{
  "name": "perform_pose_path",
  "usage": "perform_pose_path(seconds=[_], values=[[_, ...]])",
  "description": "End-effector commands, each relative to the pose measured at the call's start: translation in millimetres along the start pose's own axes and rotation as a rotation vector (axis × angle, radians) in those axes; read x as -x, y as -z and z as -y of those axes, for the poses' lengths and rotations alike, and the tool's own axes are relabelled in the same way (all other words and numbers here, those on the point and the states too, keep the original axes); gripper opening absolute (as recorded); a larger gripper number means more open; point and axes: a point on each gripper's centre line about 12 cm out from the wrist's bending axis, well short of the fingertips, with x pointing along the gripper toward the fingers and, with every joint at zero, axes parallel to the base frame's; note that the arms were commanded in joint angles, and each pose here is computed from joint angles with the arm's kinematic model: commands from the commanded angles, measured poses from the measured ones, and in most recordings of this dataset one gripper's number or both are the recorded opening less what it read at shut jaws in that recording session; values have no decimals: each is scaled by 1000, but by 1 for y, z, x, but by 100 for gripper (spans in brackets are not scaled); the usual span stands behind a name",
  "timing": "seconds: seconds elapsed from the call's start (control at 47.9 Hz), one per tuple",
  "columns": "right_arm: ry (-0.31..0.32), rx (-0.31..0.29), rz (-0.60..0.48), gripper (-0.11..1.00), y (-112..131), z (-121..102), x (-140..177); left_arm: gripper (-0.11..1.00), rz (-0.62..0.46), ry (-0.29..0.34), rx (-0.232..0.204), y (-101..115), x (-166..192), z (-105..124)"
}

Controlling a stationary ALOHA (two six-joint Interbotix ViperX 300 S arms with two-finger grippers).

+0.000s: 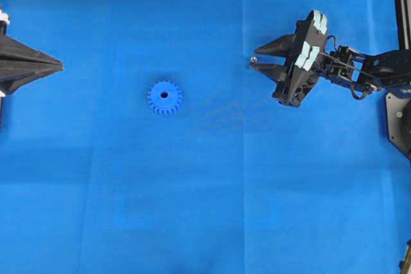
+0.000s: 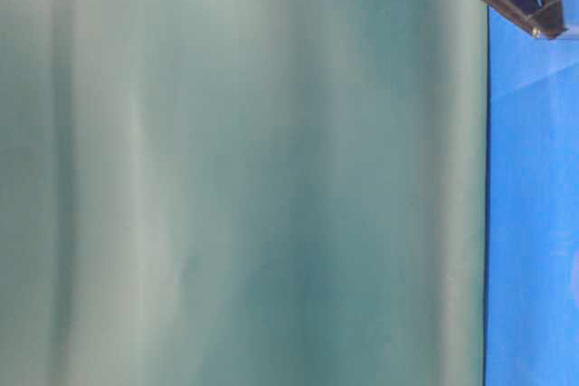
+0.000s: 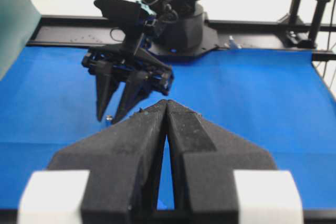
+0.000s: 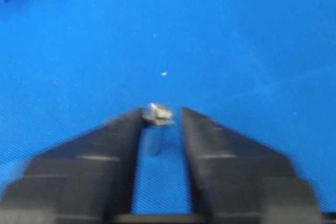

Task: Insert the shaft placed at a random location into the center hole of the small gear at another random location.
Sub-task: 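Close the right gripper around the upright silver shaft, then lift the shaft and carry it left over the blue gear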

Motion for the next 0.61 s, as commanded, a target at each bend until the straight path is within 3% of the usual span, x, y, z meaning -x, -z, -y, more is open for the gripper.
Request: perform_pose_path(seconds=[0.0,0.063,0.313,0.584], values=[[-6,-2,39,11,-8,-2,-1,0,12,-3,0,-4,-1,-1],[-7,-2,39,3,-8,-3,0,0,11,-3,0,-4,-1,-1],[-10,-4,46,4,-12,-3,3,0,11,-3,1,-4,-1,-1],[-44,-16,59,4,-45,-10,26,0,18,-3,4,-6,0,-1]])
